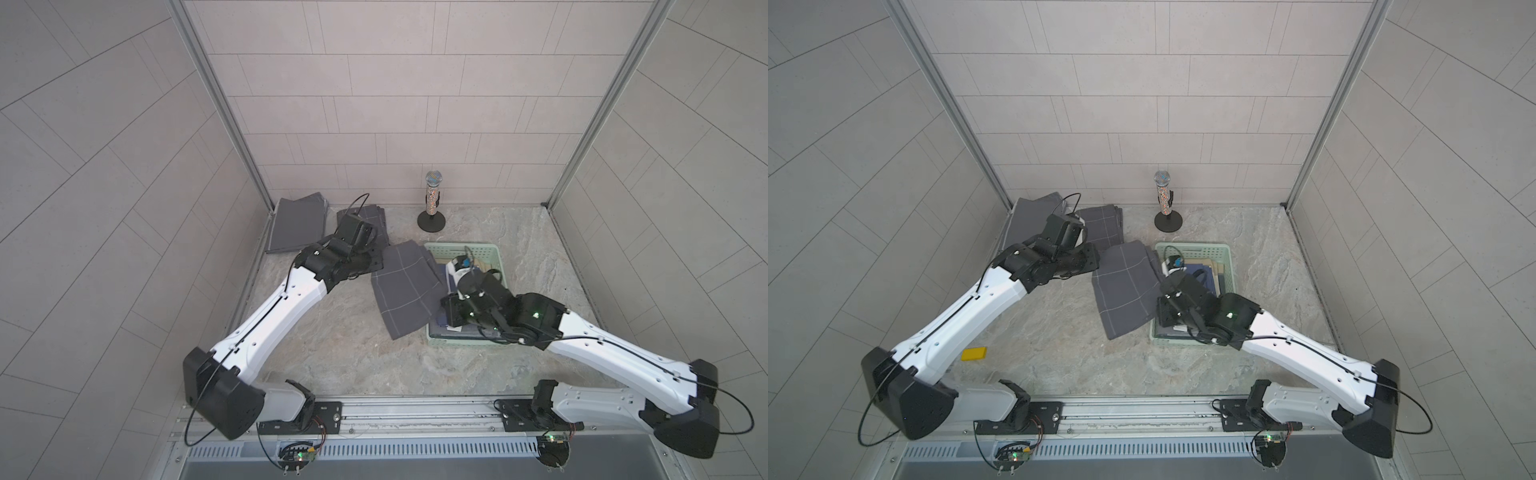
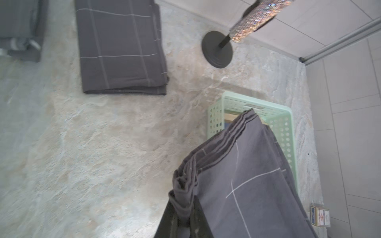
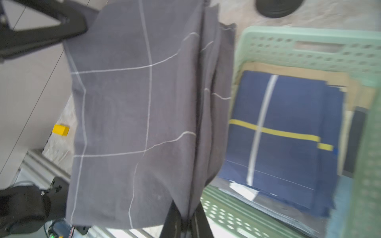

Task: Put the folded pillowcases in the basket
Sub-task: Pick up the pillowcase at the center of the board, then place the pillowcase in the basket.

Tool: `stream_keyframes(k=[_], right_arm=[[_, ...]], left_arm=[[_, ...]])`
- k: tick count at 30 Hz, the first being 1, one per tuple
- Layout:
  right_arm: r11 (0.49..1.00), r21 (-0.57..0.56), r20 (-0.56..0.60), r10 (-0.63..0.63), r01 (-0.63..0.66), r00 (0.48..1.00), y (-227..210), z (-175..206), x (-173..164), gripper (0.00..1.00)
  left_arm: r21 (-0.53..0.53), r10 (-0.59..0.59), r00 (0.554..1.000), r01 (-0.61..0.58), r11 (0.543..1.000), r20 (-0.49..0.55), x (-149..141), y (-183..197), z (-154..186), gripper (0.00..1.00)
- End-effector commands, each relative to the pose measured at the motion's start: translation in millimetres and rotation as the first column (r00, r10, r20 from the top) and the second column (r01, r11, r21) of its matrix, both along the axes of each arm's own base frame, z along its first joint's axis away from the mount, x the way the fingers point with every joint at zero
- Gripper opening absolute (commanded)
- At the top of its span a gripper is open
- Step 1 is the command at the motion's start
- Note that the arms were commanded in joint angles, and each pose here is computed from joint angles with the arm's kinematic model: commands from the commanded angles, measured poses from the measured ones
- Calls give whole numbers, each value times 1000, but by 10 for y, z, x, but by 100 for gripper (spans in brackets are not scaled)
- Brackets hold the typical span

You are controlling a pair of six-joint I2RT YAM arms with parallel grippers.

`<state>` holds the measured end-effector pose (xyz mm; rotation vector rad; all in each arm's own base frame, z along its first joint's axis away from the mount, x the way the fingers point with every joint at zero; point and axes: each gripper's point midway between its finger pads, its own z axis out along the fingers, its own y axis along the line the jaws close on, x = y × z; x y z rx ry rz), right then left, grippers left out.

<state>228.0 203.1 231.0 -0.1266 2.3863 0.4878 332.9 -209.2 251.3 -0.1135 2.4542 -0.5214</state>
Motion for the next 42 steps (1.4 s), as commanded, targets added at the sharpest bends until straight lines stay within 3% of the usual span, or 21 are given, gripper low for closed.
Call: stream_keyframes(k=[1,6,10,20,29,31,32,34,36,39,42], right_arm=[[988,-120,-85,-111,100,990,-627,-301,-63,0],[972,-112,-143,-222,207,965,-1088,-511,-64,0],[964,-96,-177,-263,249,948,-1184,-679,-19,0],[957,-116,-244,-286,265,926,-1193,-1099,125,0],[939,-163,-327,-340,302,882,-1352,-1556,208,0],[942,-163,-344,-332,292,878,-1338,-1607,200,1],[942,-165,-350,-331,291,876,-1338,-1624,199,7],[947,-162,-361,-320,279,876,-1321,-1644,179,25],[949,-152,-364,-313,276,877,-1310,-1614,157,40],[952,-129,-335,-306,279,891,-1309,-1455,128,51],[943,-126,-273,-331,307,903,-1386,-1196,92,55]], left_arm=[[3,-57,998,57,998,12,153,-469,-6,0],[-13,-150,989,150,989,16,411,-1187,-125,0],[12,-192,981,193,981,-24,633,-1520,-384,0],[125,-241,967,249,960,-78,1027,-1826,-952,0],[148,-162,969,191,970,-184,1169,-1735,-1530,0],[169,-147,967,183,968,-207,1187,-1687,-1618,5],[176,-141,966,181,968,-215,1192,-1666,-1634,9],[187,-135,966,177,966,-221,1200,-1639,-1610,35],[182,-149,966,188,965,-211,1196,-1653,-1525,51],[142,-190,967,215,966,-170,1188,-1720,-1257,59],[105,-233,966,245,964,-113,1117,-1774,-869,59]])
